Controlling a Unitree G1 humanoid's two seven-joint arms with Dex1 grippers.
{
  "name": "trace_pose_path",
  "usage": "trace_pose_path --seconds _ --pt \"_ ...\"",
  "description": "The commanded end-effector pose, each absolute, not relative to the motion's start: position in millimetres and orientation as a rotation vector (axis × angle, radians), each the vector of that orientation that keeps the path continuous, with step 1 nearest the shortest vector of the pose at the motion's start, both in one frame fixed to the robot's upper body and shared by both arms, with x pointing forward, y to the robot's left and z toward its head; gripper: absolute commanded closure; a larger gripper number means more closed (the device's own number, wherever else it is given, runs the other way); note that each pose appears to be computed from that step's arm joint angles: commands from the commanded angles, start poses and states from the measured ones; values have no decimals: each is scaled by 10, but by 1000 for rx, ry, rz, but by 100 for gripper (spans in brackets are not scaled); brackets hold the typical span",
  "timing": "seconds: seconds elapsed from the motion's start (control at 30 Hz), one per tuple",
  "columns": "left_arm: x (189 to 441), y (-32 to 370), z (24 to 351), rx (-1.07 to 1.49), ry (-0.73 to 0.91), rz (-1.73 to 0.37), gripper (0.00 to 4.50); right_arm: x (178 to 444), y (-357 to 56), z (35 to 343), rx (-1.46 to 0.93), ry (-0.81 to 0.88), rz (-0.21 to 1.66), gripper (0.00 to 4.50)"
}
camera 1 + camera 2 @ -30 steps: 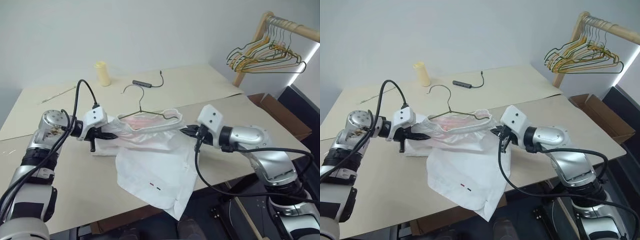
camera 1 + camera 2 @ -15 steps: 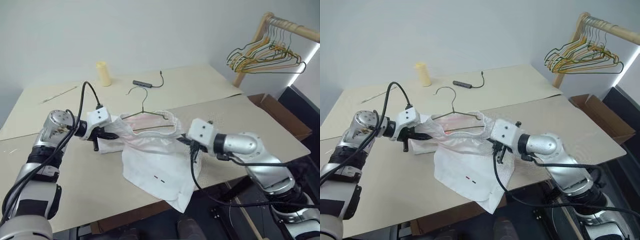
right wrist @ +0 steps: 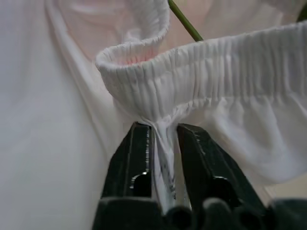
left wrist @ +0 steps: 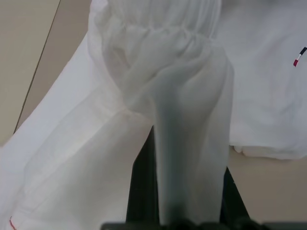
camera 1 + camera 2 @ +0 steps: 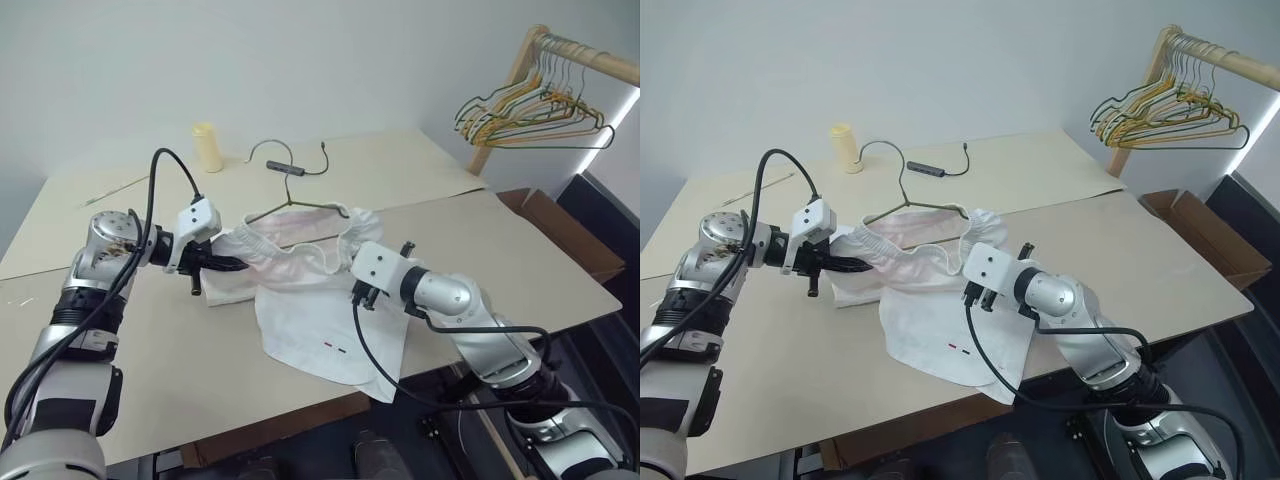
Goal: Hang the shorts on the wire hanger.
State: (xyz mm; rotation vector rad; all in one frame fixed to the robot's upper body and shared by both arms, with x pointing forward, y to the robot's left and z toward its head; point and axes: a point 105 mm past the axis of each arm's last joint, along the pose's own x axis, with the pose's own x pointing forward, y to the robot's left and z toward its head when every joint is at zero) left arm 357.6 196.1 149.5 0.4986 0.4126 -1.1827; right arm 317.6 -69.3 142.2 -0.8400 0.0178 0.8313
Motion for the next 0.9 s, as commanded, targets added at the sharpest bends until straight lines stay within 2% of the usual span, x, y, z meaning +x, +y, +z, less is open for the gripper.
trace_pose_path --seconds 0.03,0.23,0.33,0.4,0.5,0.6,0.9 --pt "3598 1951 1708 517 343 -1179 450 3046 -733 1683 -797 -61 900 201" --pt "3584 1966 1693 553 364 -1192 450 2936 -1050 2059 -742 -54 1027 3" --pt "3559 1944 1669 592 382 -1231 450 3052 -1212 2372 -748 -57 1018 3" --pt "3555 1906 1668 607 383 -1256 450 3146 -1257 2419 -788 -8 1031 3" --pt "3563 1824 1682 621 371 -1288 450 3319 -1269 2364 -852 90 1046 3" --pt "3577 1750 1696 627 356 -1310 450 3356 -1216 2243 -873 197 1139 3" --pt "3556 1618 1703 644 342 -1365 450 3595 -980 2046 -910 310 1164 3"
